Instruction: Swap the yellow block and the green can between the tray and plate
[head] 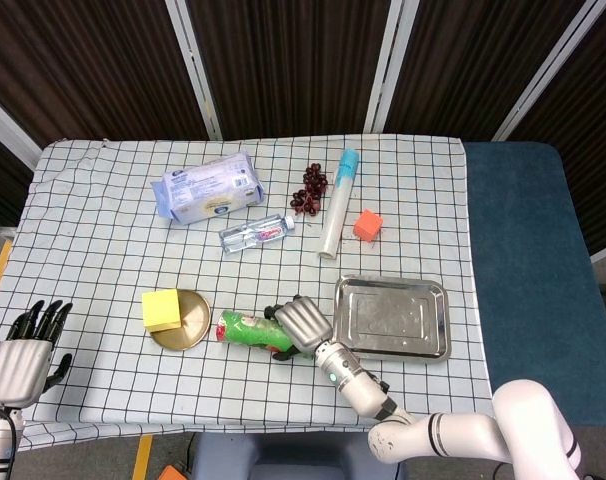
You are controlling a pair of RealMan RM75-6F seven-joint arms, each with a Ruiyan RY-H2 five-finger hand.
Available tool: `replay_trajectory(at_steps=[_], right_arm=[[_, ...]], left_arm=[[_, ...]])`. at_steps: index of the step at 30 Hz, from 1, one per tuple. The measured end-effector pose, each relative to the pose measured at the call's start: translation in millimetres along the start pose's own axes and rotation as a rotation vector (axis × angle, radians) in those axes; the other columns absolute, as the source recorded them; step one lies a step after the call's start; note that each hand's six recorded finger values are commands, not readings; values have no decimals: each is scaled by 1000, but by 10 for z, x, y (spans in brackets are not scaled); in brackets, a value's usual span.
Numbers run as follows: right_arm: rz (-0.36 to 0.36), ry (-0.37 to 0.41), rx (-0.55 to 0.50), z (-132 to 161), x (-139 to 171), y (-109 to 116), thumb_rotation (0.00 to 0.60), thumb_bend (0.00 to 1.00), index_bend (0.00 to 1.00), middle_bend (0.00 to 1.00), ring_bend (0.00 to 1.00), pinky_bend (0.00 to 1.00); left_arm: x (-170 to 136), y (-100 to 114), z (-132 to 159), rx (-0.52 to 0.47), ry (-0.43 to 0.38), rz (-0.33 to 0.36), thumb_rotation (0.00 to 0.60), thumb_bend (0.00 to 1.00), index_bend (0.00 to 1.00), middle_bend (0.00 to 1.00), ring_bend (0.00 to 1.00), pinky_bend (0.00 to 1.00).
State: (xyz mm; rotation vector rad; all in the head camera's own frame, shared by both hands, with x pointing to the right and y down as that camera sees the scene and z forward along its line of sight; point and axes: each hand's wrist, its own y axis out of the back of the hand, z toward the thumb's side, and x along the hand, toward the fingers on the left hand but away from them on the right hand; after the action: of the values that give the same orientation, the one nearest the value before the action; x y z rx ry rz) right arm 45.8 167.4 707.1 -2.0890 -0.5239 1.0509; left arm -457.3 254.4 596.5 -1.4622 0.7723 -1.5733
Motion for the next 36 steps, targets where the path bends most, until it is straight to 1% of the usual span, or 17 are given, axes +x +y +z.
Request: replay_trajectory(at_steps=[5, 8, 9, 11, 13, 16, 19, 22, 24, 26, 28, 33, 36], right_arm=[[-104, -11, 25, -102, 177, 279, 600, 101, 890, 684, 751, 589], [-157, -44, 56, -290, 360, 463, 600, 102, 891, 684, 751, 589], [-174, -62, 70, -392, 444, 531, 600, 102, 891, 684, 751, 589], [-192, -92, 92, -563, 578, 620, 600, 102, 890, 684, 751, 589], [-202, -126, 114, -777, 746, 701, 600, 101, 890, 684, 751, 589], [-203, -159, 119, -1057, 978, 786, 600, 101, 883, 684, 746, 588], [-191, -179, 106, -1301, 1221, 819, 600, 101, 864, 684, 722, 582], [-175, -202, 97, -1503, 1439, 792, 600, 101, 850, 684, 685, 566], [-166, -221, 88, -1620, 1533, 760, 600, 101, 832, 678, 638, 537], [-155, -241, 88, -1723, 1606, 730, 600, 101, 803, 642, 579, 487], [-133, -263, 93, -1833, 1690, 684, 600, 101, 753, 571, 493, 406], [-87, -290, 80, -1979, 1802, 612, 600, 101, 605, 396, 287, 230], [-68, -294, 71, -2043, 1835, 582, 600, 101, 544, 322, 207, 167]], left_arm=[[-1, -13, 19, 5, -4, -5, 600, 388, 88, 94, 37, 185], [-4, -14, 25, 6, -3, -6, 600, 388, 92, 95, 37, 185], [-3, -9, 27, 5, -3, -4, 600, 387, 92, 95, 37, 185], [-6, -2, 28, 5, -3, -1, 600, 386, 93, 95, 37, 185], [-11, 8, 27, 2, -2, 2, 600, 387, 96, 96, 37, 187], [-12, 28, 25, -5, 0, 9, 600, 387, 98, 98, 37, 192], [-15, 20, 22, -10, 2, 4, 600, 388, 99, 99, 38, 196], [-10, 19, 20, -11, 4, 3, 600, 388, 103, 104, 43, 199], [-7, 16, 16, -17, 5, 1, 600, 387, 107, 106, 45, 201], [-2, 14, 4, -20, 11, 0, 600, 388, 109, 107, 46, 202], [2, 20, -7, -22, 16, 2, 600, 388, 109, 107, 47, 202], [-5, 33, -3, -23, 16, 9, 600, 388, 109, 107, 47, 203], [-7, 34, 11, -20, 12, 11, 600, 388, 109, 107, 47, 203]])
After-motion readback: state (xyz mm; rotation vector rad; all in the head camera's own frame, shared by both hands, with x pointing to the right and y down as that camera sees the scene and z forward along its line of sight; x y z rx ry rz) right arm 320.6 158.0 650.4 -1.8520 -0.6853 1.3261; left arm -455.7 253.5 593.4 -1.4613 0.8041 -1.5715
